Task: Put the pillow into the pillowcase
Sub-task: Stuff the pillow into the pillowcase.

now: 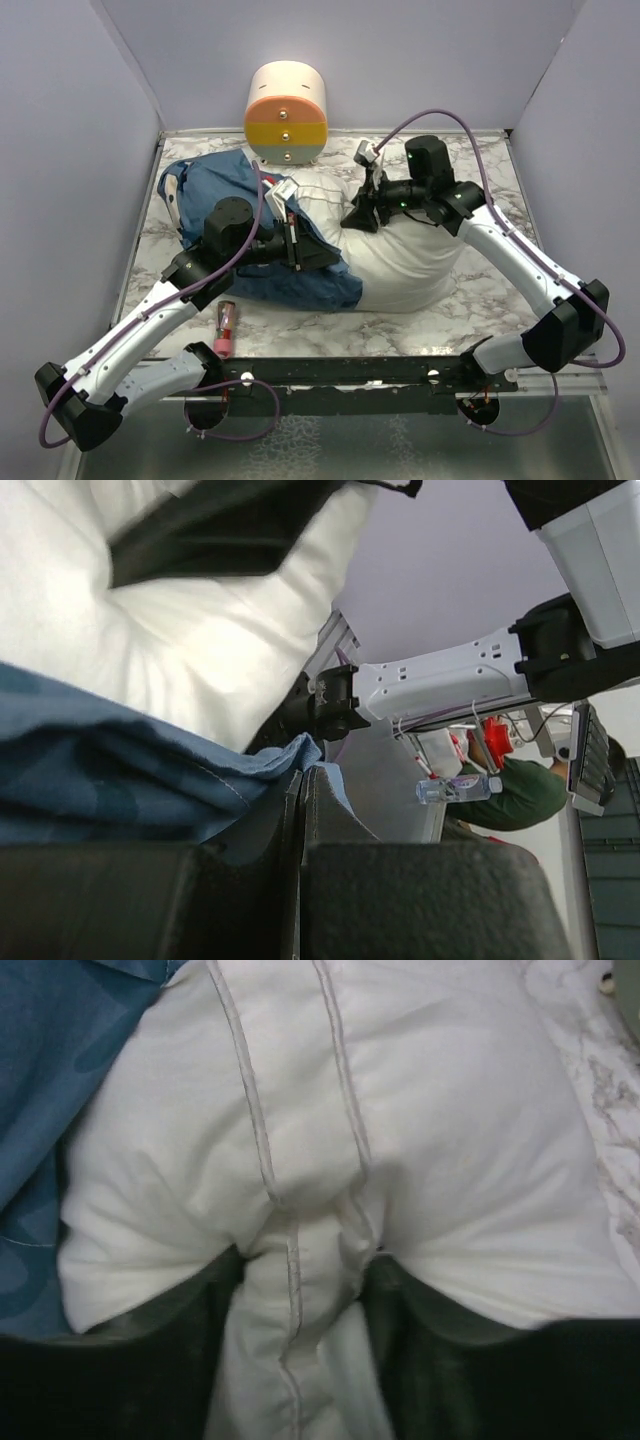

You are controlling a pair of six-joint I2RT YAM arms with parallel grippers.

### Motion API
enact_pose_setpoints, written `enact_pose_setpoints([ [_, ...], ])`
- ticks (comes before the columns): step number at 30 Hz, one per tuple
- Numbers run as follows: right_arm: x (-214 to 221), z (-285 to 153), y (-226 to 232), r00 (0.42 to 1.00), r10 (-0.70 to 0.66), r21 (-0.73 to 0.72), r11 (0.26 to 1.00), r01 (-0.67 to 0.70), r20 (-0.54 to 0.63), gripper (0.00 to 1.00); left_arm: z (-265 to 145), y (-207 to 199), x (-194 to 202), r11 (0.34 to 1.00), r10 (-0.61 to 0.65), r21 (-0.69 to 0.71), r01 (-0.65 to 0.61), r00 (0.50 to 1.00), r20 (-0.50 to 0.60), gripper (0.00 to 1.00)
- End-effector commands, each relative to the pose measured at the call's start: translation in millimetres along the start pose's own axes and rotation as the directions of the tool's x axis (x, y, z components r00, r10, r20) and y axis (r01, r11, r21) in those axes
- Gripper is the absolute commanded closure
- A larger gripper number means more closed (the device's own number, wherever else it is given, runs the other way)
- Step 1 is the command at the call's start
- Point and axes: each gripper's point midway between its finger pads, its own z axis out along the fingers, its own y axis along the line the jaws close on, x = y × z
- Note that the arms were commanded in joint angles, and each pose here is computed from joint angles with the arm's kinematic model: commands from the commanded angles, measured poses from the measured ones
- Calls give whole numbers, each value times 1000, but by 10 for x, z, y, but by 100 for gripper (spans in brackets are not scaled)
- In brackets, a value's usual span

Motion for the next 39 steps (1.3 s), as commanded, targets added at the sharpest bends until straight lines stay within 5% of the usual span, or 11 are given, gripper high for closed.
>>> enact_pose_setpoints([
  [1,104,240,187,997,37,-45,998,-40,-64,80,-24,-225,-271,993,110,30,-113,990,85,100],
  [5,-618,136,-44,990,-71,109,992,57,124,99,66,-483,-953,965,252,-7,-260,929,270,100],
  [11,-1912,-219,-426,895,-326,385,901,197,304,99,235,-997,-1945,913,351,48,-405,839,415,100],
  [16,-2459,-609,-418,785,-499,522,809,270,368,99,261,-1345,-2150,870,389,124,-477,820,420,100],
  [21,-1954,-549,-120,744,-575,438,797,416,339,99,227,-987,-1716,916,311,135,-378,881,358,100],
  [25,-915,-290,72,835,-477,267,872,411,275,99,160,-301,-1056,983,160,46,-176,955,249,64],
  [30,-15,-262,481,929,-270,90,963,255,251,99,-360,2,-701,984,110,-169,-65,956,272,39],
  [35,287,-384,672,957,-185,62,983,175,225,99,-837,-110,-765,953,104,-302,7,930,351,39],
  [39,413,-346,733,970,-145,16,989,144,197,99,-898,26,-827,877,79,-476,59,961,266,43],
])
